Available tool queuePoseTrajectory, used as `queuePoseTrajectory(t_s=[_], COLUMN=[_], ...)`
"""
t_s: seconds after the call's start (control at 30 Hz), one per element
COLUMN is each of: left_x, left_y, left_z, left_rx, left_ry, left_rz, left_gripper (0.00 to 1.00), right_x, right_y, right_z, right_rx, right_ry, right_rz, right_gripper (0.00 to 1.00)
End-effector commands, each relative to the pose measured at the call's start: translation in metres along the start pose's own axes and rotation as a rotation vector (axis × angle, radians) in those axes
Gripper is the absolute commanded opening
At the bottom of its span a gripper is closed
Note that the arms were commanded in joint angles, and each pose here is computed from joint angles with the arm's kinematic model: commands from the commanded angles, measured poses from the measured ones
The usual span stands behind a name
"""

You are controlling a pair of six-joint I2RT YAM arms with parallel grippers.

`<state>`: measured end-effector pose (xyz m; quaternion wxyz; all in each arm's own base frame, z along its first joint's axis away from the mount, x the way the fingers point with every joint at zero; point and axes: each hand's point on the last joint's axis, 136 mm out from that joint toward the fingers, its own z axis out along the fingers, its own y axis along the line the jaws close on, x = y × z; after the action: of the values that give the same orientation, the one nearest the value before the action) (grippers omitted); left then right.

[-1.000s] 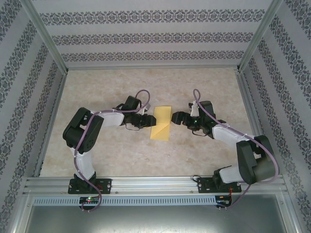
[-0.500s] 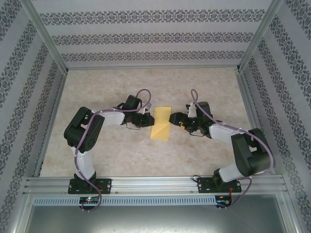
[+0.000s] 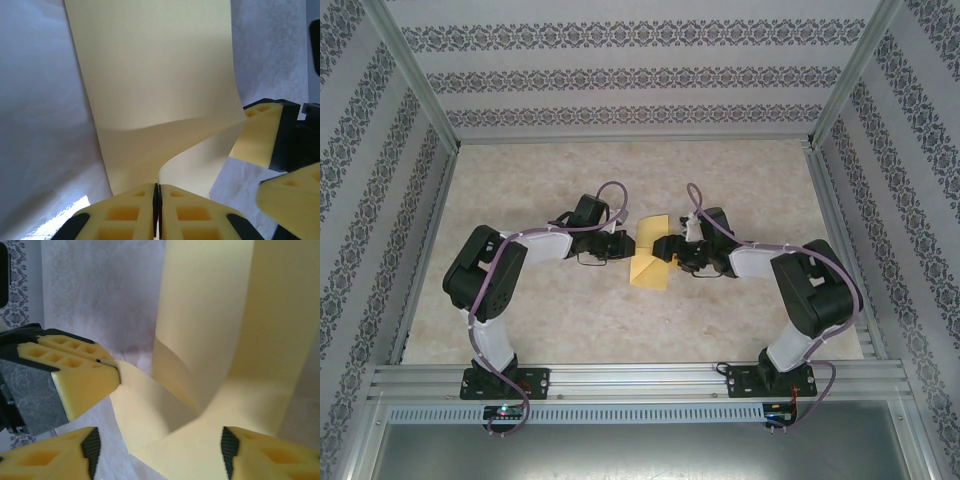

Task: Fold a paper plane with a square sheet of paper (fold left side to right side)
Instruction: Turn over the paper at the center of the table.

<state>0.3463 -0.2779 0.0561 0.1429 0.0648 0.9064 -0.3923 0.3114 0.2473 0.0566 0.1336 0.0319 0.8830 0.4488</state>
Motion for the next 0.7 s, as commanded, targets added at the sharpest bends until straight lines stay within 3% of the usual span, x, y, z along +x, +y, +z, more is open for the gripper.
queuePoseTrajectory(t_s=[0.0, 0.2, 0.27, 0.33, 0.43, 0.67], left_x=[-0.001, -0.005, -0.010, -0.016, -0.025, -0.041], left_y=[0.003, -0.004, -0.007, -0.010, -0.014, -0.039], left_z=[-0.007, -0.011, -0.018, -0.030, -0.052, -0.119], left_rx=[-0.016, 0.006, 0.017, 0.028, 0.043, 0.121], left_ry=[-0.015, -0.033, -0.059, -0.096, -0.163, -0.357], left_rz=[0.019, 0.027, 0.027, 0.023, 0.011, -0.002], left_gripper=[0.13, 0.26, 0.33, 0.42, 0.59, 0.85], right_x=[-0.007, -0.008, -0.009, -0.011, -0.017, -0.044], right_y=[0.014, 0.015, 0.016, 0.018, 0.023, 0.062], right_z=[0.010, 0.019, 0.018, 0.014, 0.005, -0.048], right_rx=[-0.041, -0.050, -0.052, -0.059, -0.081, -0.216], right_ry=[0.002, 0.017, 0.013, 0.004, -0.019, -0.127], right_rz=[-0.015, -0.012, -0.020, -0.031, -0.057, -0.176], right_gripper=[0.58, 0.30, 0.14, 0.06, 0.00, 0.00])
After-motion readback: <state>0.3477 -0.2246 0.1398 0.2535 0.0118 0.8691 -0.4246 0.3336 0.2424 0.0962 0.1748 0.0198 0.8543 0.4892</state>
